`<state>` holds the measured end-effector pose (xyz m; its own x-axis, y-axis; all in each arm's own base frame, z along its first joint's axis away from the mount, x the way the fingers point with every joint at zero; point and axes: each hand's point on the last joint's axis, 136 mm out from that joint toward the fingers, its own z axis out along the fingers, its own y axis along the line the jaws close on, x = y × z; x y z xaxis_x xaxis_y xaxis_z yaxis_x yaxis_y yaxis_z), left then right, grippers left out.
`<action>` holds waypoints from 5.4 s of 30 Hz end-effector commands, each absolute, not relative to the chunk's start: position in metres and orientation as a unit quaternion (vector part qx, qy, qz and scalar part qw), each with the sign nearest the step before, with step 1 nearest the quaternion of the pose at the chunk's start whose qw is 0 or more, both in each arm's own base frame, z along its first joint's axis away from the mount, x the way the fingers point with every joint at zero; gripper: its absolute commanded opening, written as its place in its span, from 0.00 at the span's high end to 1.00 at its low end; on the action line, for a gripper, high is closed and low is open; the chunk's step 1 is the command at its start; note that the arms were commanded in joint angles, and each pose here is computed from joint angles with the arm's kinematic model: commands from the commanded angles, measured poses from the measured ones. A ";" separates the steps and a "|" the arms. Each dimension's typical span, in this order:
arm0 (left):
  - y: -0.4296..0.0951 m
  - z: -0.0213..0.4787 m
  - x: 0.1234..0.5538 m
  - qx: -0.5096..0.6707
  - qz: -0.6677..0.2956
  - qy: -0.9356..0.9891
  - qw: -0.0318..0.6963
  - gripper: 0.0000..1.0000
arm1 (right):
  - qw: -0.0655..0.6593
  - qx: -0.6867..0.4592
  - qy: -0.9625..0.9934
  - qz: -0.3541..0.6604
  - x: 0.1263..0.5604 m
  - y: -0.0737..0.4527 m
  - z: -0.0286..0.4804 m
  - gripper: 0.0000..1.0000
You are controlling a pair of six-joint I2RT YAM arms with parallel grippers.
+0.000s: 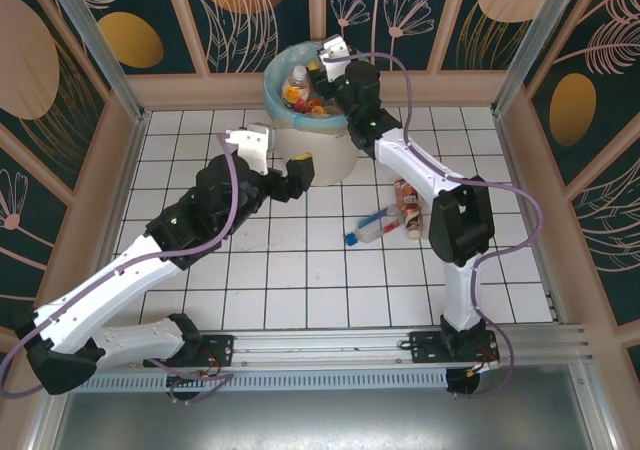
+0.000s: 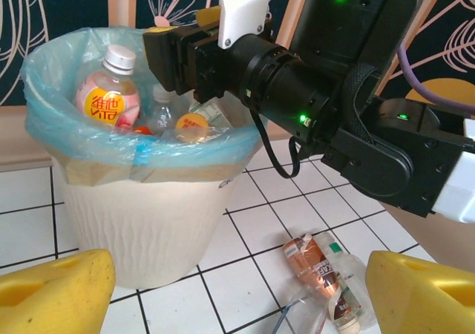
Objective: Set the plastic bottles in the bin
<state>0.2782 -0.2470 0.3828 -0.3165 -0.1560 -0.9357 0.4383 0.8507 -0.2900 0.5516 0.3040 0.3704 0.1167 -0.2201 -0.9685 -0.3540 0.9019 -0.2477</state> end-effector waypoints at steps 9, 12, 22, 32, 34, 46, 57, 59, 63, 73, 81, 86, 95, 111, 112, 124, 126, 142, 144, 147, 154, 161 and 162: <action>-0.217 0.397 0.273 0.050 -0.242 0.753 0.610 0.10 | 0.720 -0.195 0.662 0.078 0.548 0.306 0.409 0.42; -0.214 0.398 0.272 0.049 -0.241 0.753 0.610 0.10 | 0.708 -0.181 0.676 0.097 0.540 0.302 0.413 0.45; -0.220 0.390 0.272 0.066 -0.239 0.758 0.604 0.11 | 0.666 -0.128 0.708 0.196 0.458 0.278 0.453 0.43; -0.265 0.361 0.270 0.151 -0.281 0.756 0.571 0.15 | 0.575 0.099 0.797 0.159 0.372 0.121 0.351 0.45; -0.287 0.351 0.270 0.185 -0.296 0.763 0.545 0.17 | 0.524 0.126 0.832 0.129 0.364 0.088 0.313 0.45; -0.376 0.298 0.273 0.233 -0.382 0.799 0.400 0.22 | 0.338 0.192 0.919 0.064 0.375 0.001 0.161 0.42; -0.376 0.268 0.268 0.235 -0.356 0.837 0.344 0.21 | 0.254 0.163 0.950 0.083 0.413 0.018 0.090 0.39; -0.374 0.266 0.267 0.233 -0.356 0.838 0.341 0.21 | 0.240 0.158 0.954 0.084 0.415 0.020 0.081 0.39; -0.371 0.261 0.265 0.229 -0.353 0.842 0.338 0.21 | 0.218 0.153 0.961 0.078 0.417 0.021 0.065 0.39; -0.365 0.262 0.264 0.223 -0.351 0.843 0.341 0.21 | 0.192 0.151 0.966 0.078 0.423 0.023 0.044 0.42; -0.362 0.265 0.264 0.212 -0.356 0.840 0.350 0.21 | 0.195 0.144 0.967 0.073 0.422 0.021 0.049 0.53; -0.358 0.273 0.266 0.207 -0.352 0.836 0.366 0.21 | 0.211 0.147 0.965 0.059 0.421 0.015 0.063 0.60; -0.349 0.281 0.265 0.199 -0.358 0.823 0.394 0.20 | 0.273 0.157 0.948 0.036 0.417 0.004 0.111 0.67; -0.347 0.322 0.272 0.202 -0.360 0.795 0.444 0.19 | 0.433 0.153 0.888 0.025 0.389 -0.002 0.233 0.73; -0.347 0.324 0.272 0.202 -0.360 0.793 0.447 0.19 | 0.441 0.150 0.884 0.026 0.388 0.000 0.240 0.74; -0.326 0.353 0.272 0.174 -0.359 0.772 0.496 0.18 | 0.518 0.121 0.846 0.031 0.376 0.031 0.308 0.74; -0.321 0.355 0.272 0.167 -0.356 0.770 0.501 0.18 | 0.528 0.118 0.840 0.029 0.374 0.035 0.318 0.75; -0.292 0.368 0.273 0.124 -0.336 0.759 0.544 0.15 | 0.577 0.088 0.810 0.053 0.365 0.065 0.361 0.75; -0.291 0.369 0.273 0.123 -0.335 0.759 0.545 0.15 | 0.581 0.085 0.807 0.057 0.364 0.068 0.365 0.75; -0.288 0.372 0.273 0.120 -0.336 0.757 0.548 0.16 | 0.590 0.081 0.801 0.060 0.364 0.073 0.373 0.76; -0.276 0.384 0.271 0.103 -0.334 0.748 0.564 0.15 | 0.636 0.071 0.766 0.062 0.360 0.080 0.420 0.76; -0.262 0.398 0.268 0.090 -0.326 0.739 0.582 0.15 | 0.686 0.040 0.721 0.093 0.361 0.107 0.471 0.76; -0.260 0.399 0.268 0.087 -0.325 0.738 0.585 0.15 | 0.691 0.035 0.715 0.098 0.361 0.112 0.477 0.76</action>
